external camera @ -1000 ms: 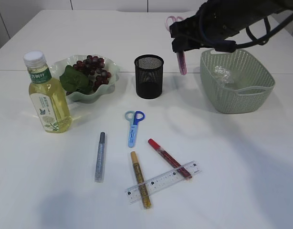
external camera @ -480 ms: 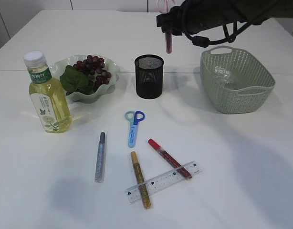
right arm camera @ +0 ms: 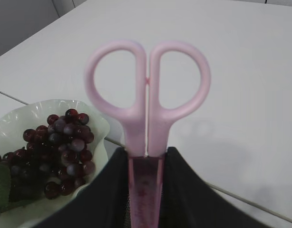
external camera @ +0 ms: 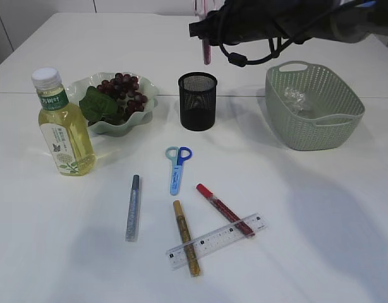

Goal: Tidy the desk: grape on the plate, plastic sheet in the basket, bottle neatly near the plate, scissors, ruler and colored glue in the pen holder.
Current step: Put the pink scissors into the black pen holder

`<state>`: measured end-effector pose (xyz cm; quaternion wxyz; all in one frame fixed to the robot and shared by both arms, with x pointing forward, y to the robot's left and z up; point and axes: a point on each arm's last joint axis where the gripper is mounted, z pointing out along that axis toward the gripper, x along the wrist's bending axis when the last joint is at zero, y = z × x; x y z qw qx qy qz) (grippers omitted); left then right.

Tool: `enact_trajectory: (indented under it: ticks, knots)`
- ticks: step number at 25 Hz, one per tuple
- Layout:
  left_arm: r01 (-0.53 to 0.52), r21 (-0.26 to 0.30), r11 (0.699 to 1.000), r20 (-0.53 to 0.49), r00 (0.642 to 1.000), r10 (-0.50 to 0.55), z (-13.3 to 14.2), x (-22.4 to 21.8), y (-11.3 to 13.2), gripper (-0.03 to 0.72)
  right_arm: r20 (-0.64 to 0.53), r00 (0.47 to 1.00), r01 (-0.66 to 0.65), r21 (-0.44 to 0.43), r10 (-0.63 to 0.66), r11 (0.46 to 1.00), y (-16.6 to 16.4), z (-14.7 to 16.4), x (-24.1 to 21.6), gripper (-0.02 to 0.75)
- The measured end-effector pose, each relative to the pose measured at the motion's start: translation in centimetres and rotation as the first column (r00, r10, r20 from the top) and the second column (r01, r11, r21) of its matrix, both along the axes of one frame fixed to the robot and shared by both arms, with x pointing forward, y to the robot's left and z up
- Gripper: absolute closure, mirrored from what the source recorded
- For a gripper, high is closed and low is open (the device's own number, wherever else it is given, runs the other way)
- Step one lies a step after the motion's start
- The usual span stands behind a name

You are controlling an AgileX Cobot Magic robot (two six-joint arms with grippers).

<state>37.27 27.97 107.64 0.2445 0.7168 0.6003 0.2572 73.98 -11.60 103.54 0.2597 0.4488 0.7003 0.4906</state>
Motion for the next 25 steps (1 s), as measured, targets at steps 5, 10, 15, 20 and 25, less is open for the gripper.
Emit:
enact_trajectory:
  ticks: [5, 10, 15, 20, 25]
  knots:
    - [0.000, 0.012, 1.000, 0.003, 1.000, 0.000, 0.0, 0.0, 0.1, 0.253, -0.003, 1.000, 0.025, 0.018, -0.025, 1.000, 0.4, -1.7, 1.0, 0.541]
    - [0.000, 0.026, 1.000, 0.007, 1.000, 0.000, 0.0, 0.0, 0.2, 0.253, -0.010, 1.000, 0.024, 0.021, -0.024, 0.999, 1.4, -3.4, 1.7, 0.541]
    - [0.000, 0.038, 0.999, 0.010, 1.000, 0.000, 0.1, 0.1, 0.3, 0.253, -0.009, 0.999, 0.034, 0.028, -0.033, 0.999, 1.8, -4.5, 2.4, 0.541]
    - [0.000, 0.043, 0.999, 0.011, 1.000, 0.000, 0.1, 0.1, 0.3, 0.253, -0.023, 0.999, 0.031, 0.010, -0.030, 0.999, 1.8, -5.9, 2.6, 0.541]
    - [0.000, 0.048, 0.999, 0.014, 1.000, -0.001, 0.1, 0.1, 0.3, 0.253, -0.020, 0.999, 0.031, 0.009, -0.030, 0.999, 1.8, -5.8, 2.6, 0.541]
